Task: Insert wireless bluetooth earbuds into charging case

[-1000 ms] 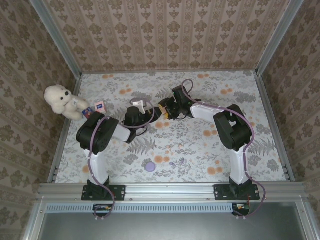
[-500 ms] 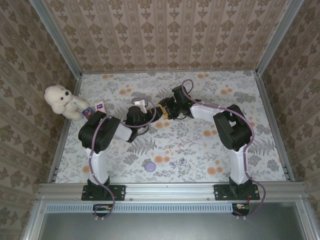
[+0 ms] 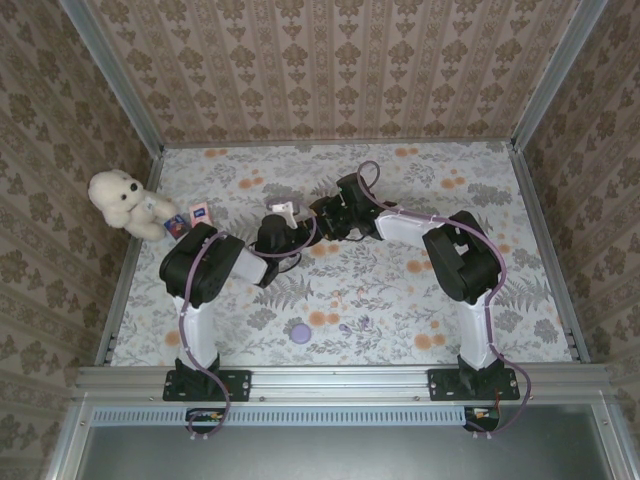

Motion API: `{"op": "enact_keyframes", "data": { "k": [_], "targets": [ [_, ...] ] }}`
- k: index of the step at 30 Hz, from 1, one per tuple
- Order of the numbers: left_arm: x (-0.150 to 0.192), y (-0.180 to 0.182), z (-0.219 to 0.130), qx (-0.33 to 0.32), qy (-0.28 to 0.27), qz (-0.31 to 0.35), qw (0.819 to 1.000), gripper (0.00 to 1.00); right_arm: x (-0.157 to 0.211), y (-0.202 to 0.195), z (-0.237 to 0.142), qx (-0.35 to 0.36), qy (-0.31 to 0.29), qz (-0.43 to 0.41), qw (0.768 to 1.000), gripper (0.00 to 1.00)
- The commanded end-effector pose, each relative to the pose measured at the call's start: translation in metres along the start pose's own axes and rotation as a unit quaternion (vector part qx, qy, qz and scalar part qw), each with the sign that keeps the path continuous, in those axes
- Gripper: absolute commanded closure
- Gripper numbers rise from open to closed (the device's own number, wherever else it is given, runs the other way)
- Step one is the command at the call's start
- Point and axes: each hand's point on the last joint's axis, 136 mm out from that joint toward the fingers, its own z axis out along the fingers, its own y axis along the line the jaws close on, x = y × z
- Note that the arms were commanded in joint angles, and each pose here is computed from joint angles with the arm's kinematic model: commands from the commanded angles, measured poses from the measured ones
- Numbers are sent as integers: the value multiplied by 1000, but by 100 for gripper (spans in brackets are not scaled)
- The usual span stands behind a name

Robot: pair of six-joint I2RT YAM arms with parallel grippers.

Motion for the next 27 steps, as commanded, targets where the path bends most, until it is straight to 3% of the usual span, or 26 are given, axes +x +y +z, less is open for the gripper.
{"op": "enact_keyframes", "data": {
  "k": [1,6,14,27],
  "targets": [
    [-8,-1,-3,-2,-27,10,1000,54,12,21,-7,-32,16,8,999,45],
    [-10,1,-7,-7,-37,7,999,54,10,17,-9,-26,7,11,1000,45],
    [-12,3,-21,-14,-45,9,999,39,0,6,-7,-15,-12,24,1000,45],
    [-22,4,-30,-8,-63,-4,998,37,-4,7,-11,-12,-26,29,999,45]
  ]
}}
